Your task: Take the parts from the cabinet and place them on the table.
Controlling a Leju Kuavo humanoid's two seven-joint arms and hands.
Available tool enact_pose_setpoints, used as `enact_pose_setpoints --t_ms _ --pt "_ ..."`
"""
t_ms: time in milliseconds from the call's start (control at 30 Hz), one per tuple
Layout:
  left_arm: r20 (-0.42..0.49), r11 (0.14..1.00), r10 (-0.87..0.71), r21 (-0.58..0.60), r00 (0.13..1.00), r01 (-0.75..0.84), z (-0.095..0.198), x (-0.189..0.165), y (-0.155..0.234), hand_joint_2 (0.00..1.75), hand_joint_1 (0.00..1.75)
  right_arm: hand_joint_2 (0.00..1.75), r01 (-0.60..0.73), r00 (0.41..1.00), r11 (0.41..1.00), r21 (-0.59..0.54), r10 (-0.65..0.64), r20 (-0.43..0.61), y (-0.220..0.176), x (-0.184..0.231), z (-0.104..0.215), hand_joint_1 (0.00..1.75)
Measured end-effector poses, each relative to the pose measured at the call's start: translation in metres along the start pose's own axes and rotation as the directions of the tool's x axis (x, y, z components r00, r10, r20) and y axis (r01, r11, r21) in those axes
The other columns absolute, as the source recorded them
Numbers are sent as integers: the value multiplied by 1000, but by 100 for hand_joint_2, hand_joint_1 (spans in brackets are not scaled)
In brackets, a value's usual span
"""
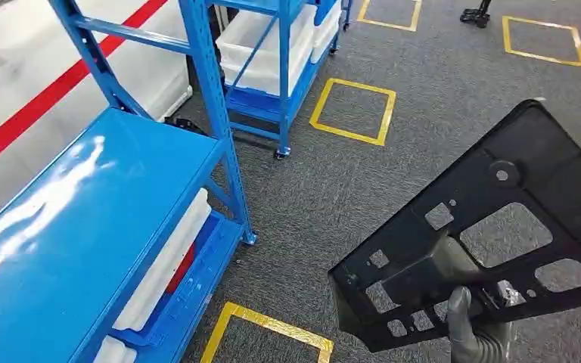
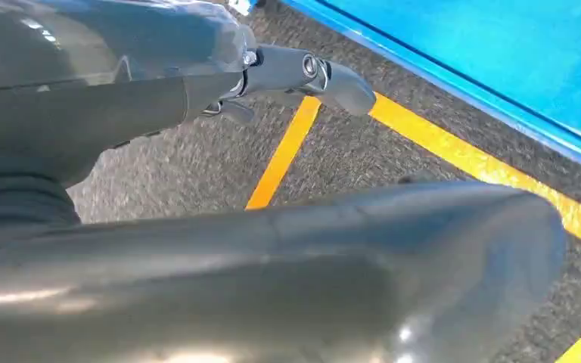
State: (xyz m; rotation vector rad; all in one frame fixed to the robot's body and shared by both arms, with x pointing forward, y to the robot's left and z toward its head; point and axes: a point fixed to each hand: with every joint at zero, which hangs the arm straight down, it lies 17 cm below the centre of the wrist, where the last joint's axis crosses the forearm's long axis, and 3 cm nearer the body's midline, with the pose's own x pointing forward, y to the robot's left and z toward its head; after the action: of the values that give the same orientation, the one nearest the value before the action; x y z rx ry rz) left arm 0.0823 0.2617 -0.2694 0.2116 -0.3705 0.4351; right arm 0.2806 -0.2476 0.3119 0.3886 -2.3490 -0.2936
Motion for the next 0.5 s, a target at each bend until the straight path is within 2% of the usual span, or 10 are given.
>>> enact_pose_setpoints --t_ms 500 --pt "15 1000 13 -20 1000 -13 -1 7 -5 0 0 175 -9 1000 1000 -12 9 -19 -5 -4 5 175"
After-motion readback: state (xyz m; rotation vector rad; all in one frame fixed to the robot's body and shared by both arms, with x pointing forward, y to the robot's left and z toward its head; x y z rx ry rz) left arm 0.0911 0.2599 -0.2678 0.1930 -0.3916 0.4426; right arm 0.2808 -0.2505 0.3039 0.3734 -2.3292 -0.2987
